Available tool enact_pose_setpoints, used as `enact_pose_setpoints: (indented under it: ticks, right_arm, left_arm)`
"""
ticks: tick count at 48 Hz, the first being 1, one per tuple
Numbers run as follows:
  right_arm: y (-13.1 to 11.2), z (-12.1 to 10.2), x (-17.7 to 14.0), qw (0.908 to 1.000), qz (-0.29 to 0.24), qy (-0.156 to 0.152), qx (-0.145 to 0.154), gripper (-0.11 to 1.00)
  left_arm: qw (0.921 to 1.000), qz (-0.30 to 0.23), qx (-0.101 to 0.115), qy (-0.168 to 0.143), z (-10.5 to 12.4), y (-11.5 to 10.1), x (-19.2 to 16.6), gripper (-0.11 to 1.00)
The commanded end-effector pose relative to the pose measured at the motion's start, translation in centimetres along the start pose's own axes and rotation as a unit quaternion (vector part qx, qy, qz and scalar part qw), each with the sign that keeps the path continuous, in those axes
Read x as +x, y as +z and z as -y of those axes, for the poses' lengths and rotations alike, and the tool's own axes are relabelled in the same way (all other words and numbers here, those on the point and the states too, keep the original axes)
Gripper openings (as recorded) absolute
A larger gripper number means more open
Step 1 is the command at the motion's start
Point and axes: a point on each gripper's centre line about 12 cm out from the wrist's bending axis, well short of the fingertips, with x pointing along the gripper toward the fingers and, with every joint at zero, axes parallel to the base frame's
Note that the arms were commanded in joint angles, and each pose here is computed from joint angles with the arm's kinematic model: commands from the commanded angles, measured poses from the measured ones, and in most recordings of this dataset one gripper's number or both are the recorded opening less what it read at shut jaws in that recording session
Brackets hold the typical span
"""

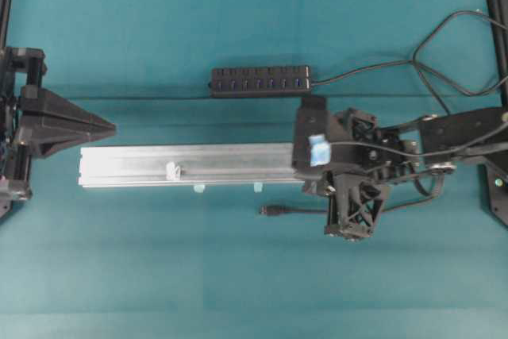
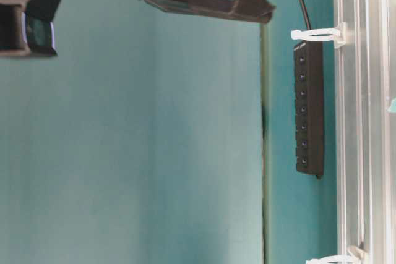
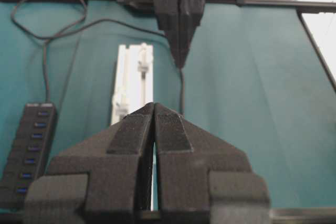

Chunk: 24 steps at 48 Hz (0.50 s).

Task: Pass the USB cable through three rings with both arms.
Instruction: 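Move the right gripper left toward the black USB cable plug, then lower the right gripper and close it on the cable behind the plug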

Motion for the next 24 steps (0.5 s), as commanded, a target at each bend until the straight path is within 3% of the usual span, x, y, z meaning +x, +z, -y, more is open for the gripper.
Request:
enact_pose_setpoints:
  ticks: [1,16,24]
  right_arm:
    - [0.9,-0.4,-0.1,0.9996,-0.003,0.001,-0.028,-0.1]
    - [0.6,-0.3,1.8,0.9929,-0.092,-0.011,-0.075,-0.1]
    - [1.1,-0.4,2.5,0.9895,-0.103,-0.01,-0.101,-0.1]
  left_arm:
    - [0.9999,0.011,0.001,0.001,-0.1,0.9,0.1,0.02]
    - [1.0,0.009,0.001,0.001,-0.1,0.8,0.2,0.02]
    - [1.0,0.008,0.001,0.001,-0.1,0.8,0.2,0.02]
